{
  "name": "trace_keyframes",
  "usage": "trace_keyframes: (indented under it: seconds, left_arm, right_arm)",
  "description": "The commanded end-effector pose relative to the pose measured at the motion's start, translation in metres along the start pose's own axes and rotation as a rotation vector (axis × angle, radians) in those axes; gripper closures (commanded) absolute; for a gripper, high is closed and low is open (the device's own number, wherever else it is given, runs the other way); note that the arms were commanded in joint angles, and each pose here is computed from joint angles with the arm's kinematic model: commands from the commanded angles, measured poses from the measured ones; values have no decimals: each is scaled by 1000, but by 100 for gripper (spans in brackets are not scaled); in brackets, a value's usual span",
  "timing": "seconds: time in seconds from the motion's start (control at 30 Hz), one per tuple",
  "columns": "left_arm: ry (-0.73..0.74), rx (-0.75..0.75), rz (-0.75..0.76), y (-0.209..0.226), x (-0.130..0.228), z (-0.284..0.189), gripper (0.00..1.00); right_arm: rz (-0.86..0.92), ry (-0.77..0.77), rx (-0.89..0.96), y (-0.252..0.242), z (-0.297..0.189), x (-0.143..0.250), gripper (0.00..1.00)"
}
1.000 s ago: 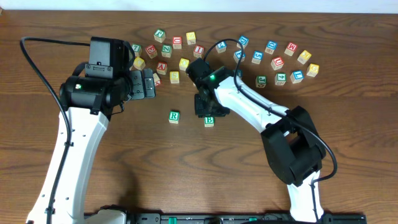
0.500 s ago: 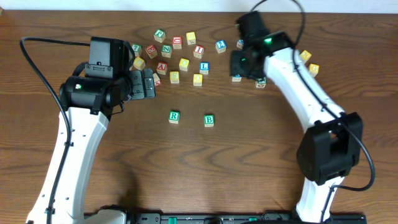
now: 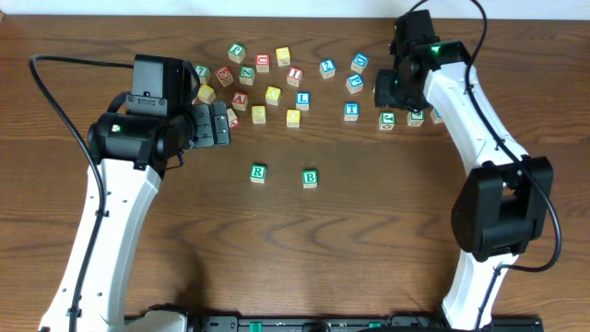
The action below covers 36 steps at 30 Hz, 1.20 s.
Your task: Spell out ROBOT
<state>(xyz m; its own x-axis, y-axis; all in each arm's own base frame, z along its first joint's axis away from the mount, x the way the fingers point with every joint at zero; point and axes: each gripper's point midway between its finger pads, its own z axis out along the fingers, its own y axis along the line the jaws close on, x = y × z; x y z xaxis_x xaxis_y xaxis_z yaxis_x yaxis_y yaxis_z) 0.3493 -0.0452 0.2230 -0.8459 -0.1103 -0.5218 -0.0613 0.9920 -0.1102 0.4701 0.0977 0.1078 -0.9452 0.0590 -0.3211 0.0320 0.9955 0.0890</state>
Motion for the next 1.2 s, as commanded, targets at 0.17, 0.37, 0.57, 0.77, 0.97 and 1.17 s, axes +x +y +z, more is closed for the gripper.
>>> trace_keyframes:
  seconds: [0.17, 0.37, 0.57, 0.77, 0.97, 1.17]
  left_arm:
    - [-20, -18, 2, 3, -7, -3, 1]
    - [-20, -18, 2, 3, -7, -3, 1]
    - [-20, -18, 2, 3, -7, -3, 1]
    - [-45, -12, 1, 2, -14, -3, 1]
    - [-46, -11, 2, 2, -14, -3, 1]
    - [-71, -7, 1, 0, -20, -3, 3]
  right_arm:
    - [-102, -9, -40, 36, 2, 4, 42]
    - [-105, 12, -45, 37, 2, 10, 39]
    - [-101, 31, -46, 35, 1, 14, 38]
    - [-98, 42, -40, 33, -17, 13, 36]
    - [-84, 29, -39, 28, -42, 3, 35]
    - [-76, 8, -42, 26, -57, -5, 33]
